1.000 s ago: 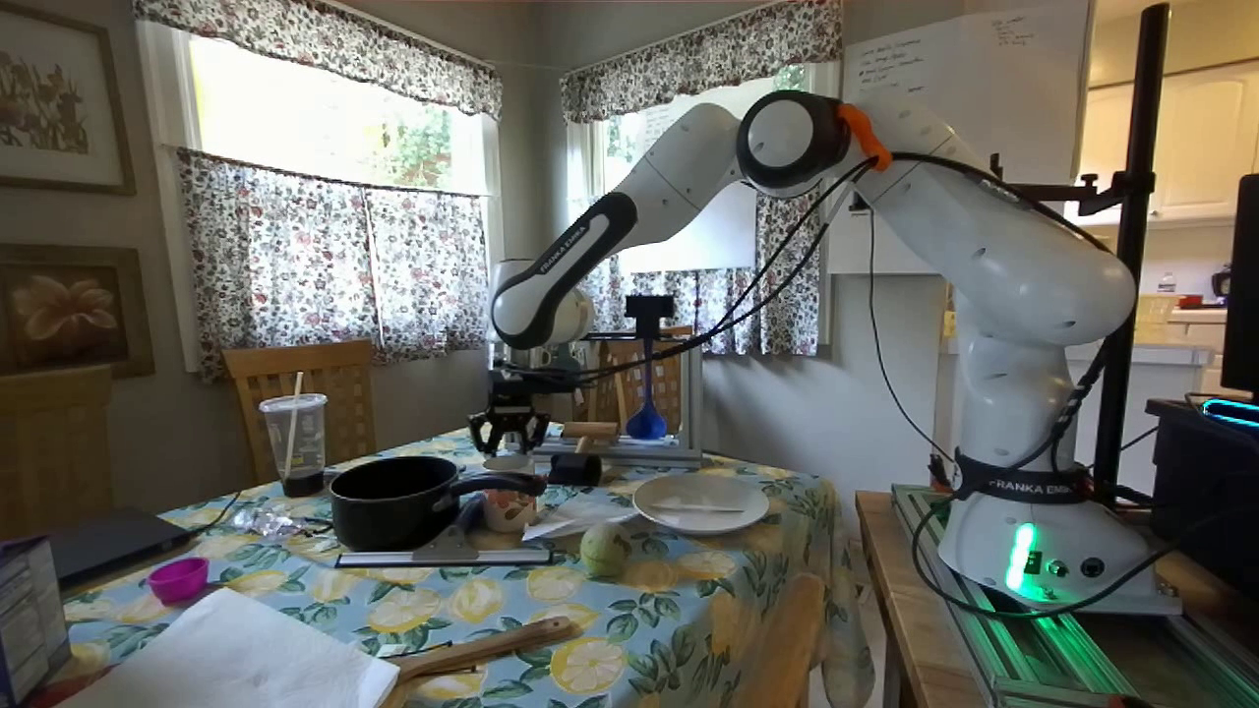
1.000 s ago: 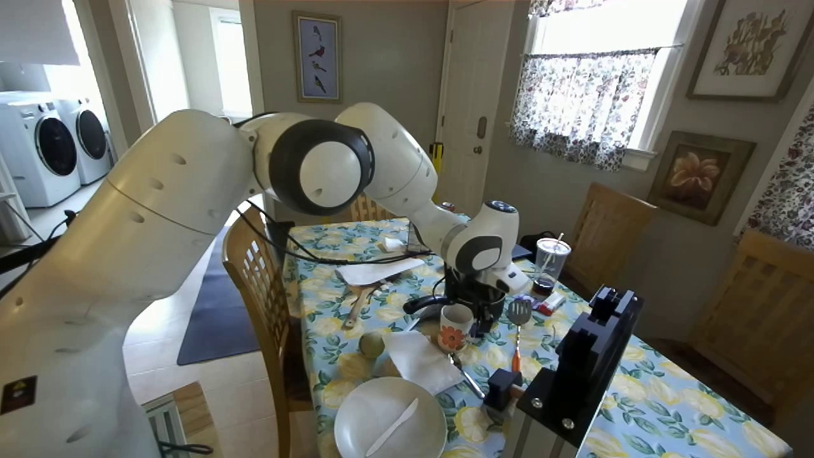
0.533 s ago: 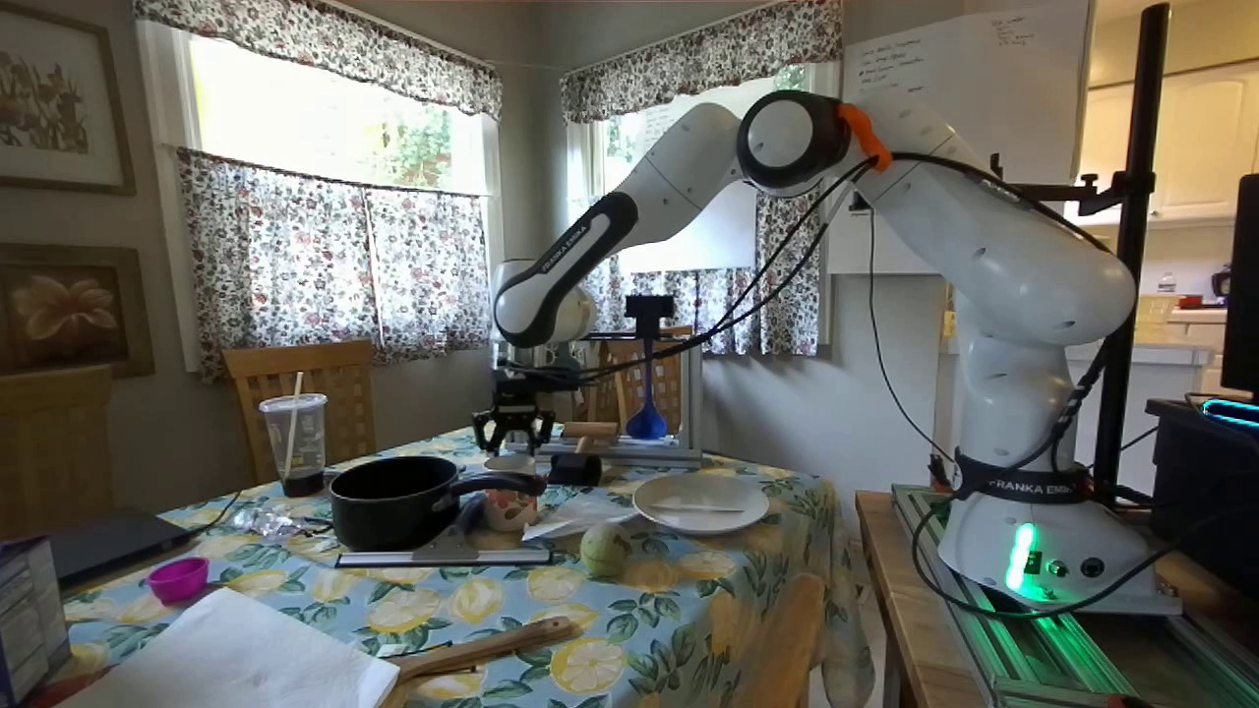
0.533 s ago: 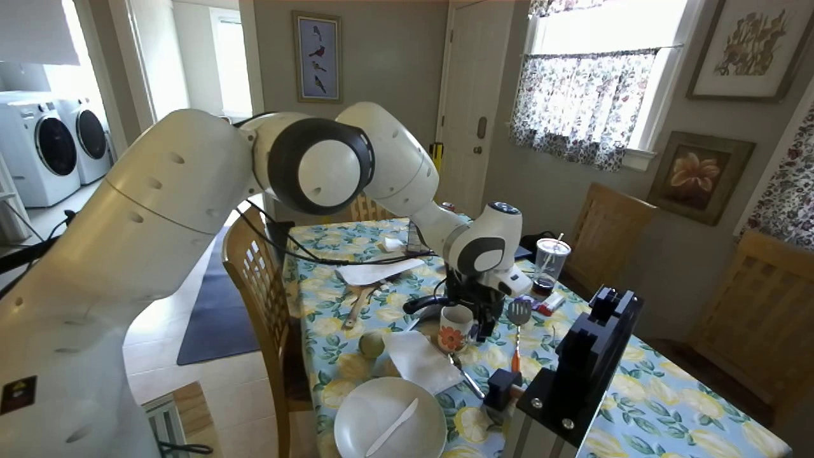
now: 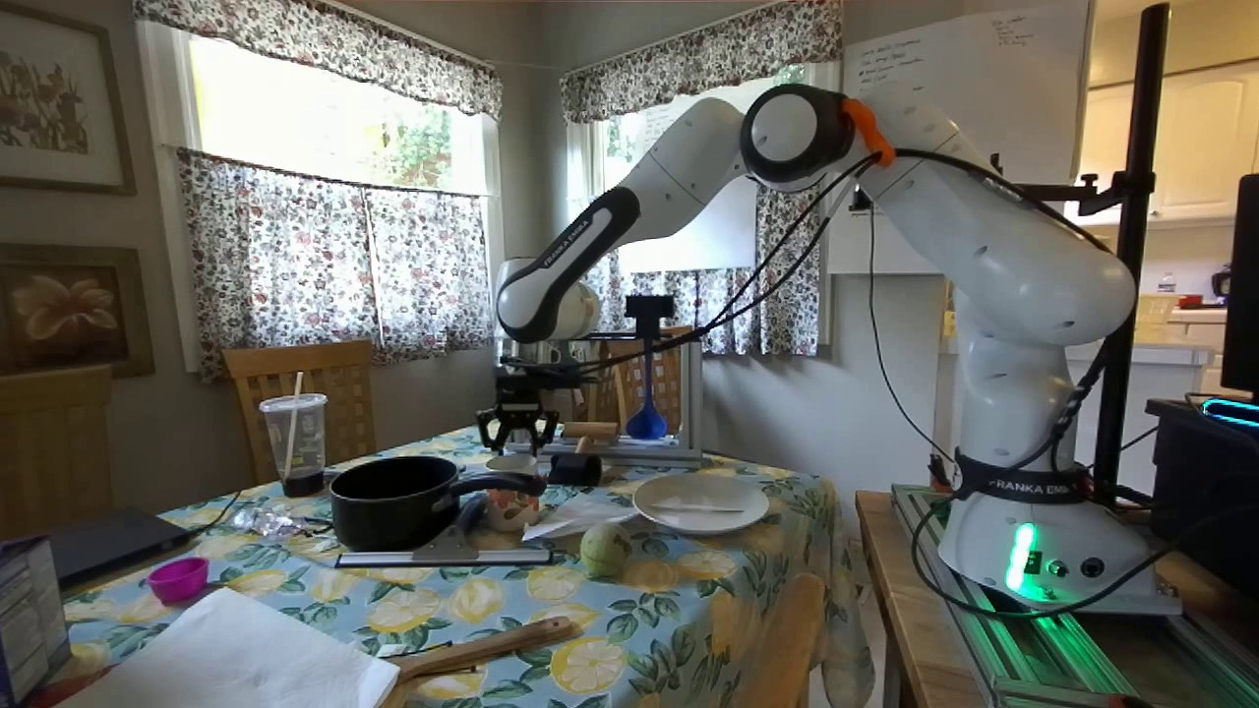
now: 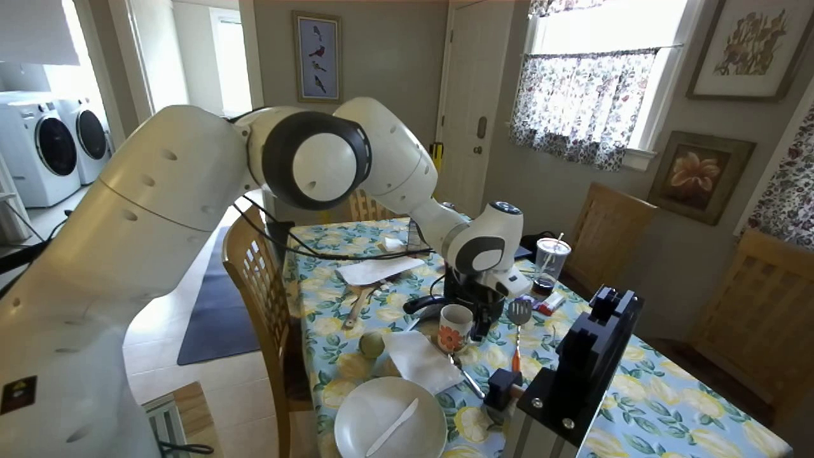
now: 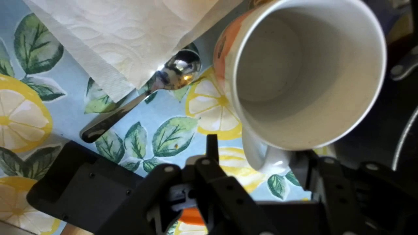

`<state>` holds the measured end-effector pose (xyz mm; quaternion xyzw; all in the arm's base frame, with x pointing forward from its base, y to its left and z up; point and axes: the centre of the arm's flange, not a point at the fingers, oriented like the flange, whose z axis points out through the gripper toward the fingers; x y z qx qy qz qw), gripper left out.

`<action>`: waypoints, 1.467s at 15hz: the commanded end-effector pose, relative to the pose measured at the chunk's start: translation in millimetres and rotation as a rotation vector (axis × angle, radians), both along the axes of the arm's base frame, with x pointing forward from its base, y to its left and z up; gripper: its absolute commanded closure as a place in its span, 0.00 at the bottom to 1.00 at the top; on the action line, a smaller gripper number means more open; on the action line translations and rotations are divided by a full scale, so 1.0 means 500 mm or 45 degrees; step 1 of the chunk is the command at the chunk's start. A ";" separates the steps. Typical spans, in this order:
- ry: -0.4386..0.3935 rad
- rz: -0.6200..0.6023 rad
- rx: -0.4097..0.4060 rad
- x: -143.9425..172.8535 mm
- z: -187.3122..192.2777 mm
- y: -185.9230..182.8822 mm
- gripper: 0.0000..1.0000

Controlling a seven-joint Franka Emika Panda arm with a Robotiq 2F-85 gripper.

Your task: Rotate the white mug clockwise

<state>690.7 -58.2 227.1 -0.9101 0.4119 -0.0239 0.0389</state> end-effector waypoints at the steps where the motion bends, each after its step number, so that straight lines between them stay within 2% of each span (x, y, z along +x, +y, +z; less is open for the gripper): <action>1: 0.007 -0.088 0.018 -0.050 0.017 -0.008 0.39; 5: 0.020 -0.164 0.027 -0.074 0.019 -0.018 0.38; 9: 0.030 -0.241 0.046 -0.099 0.018 -0.022 0.43; 15: 0.036 -0.325 0.068 -0.146 0.024 -0.022 0.38; 20: 0.039 -0.420 0.099 -0.196 0.032 -0.025 0.38; 22: 0.035 -0.453 0.108 -0.211 0.031 -0.024 0.40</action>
